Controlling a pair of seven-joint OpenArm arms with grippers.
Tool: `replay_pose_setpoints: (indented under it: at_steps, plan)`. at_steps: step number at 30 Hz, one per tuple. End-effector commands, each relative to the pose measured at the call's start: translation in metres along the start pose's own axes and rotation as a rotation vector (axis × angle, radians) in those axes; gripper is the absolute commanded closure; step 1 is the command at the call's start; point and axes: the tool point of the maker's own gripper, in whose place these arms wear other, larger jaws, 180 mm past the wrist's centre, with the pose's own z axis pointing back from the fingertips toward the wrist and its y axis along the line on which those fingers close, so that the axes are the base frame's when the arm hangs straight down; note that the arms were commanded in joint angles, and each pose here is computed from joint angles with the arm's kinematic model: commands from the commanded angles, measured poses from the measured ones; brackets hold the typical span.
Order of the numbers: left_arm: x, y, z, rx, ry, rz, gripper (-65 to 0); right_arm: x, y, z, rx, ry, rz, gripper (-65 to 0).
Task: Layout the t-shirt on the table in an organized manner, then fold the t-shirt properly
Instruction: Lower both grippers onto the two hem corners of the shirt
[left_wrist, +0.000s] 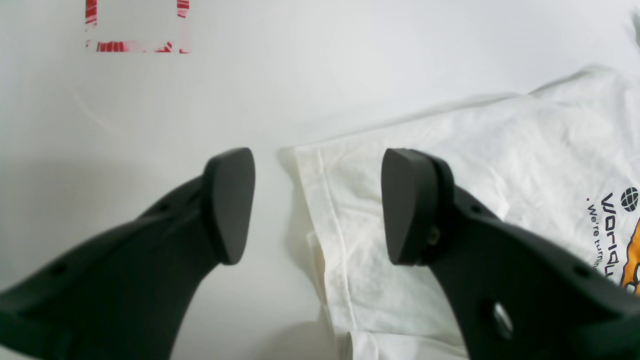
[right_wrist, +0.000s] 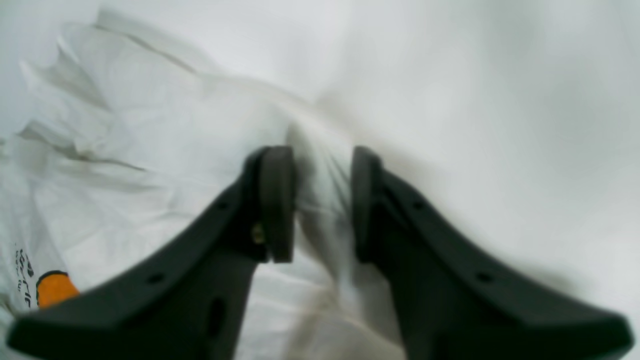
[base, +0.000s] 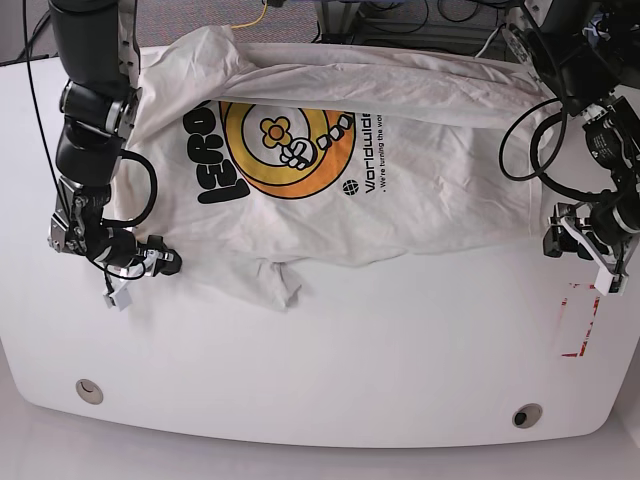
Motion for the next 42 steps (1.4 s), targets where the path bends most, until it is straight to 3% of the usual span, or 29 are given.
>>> replay_pose_setpoints:
  at_steps: [1, 6, 14, 27, 34, 42]
  plan:
    - [0.02, 0.004, 0.007, 0.012, -0.066, -0.017, -37.4, 0.022, -0.001, 0.008, -0.007, -0.042, 0.02, -9.7]
    - [0.022, 0.006, 0.004, 0.012, -0.124, -0.004, -37.4, 0.022, -0.001, 0.009, -0.007, -0.043, 0.021, -7.3]
    - [-0.009, 0.026, -0.038, 0.014, 0.02, 0.101, -37.6, 0.022, -0.001, 0.009, -0.007, -0.044, 0.022, -5.9]
    - [-0.03, 0.018, -0.076, -0.079, 0.051, 0.234, -37.8, 0.023, -0.001, 0.009, -0.006, -0.045, 0.022, -5.9]
    - [-0.035, 0.033, -0.073, -0.026, 0.067, 0.299, -37.8, 0.023, -0.001, 0.009, -0.006, -0.045, 0.022, -5.9]
    - [-0.044, 0.015, -0.084, -0.07, 0.144, 0.194, -37.8, 0.024, 0.0, 0.009, -0.005, -0.047, 0.021, -5.9]
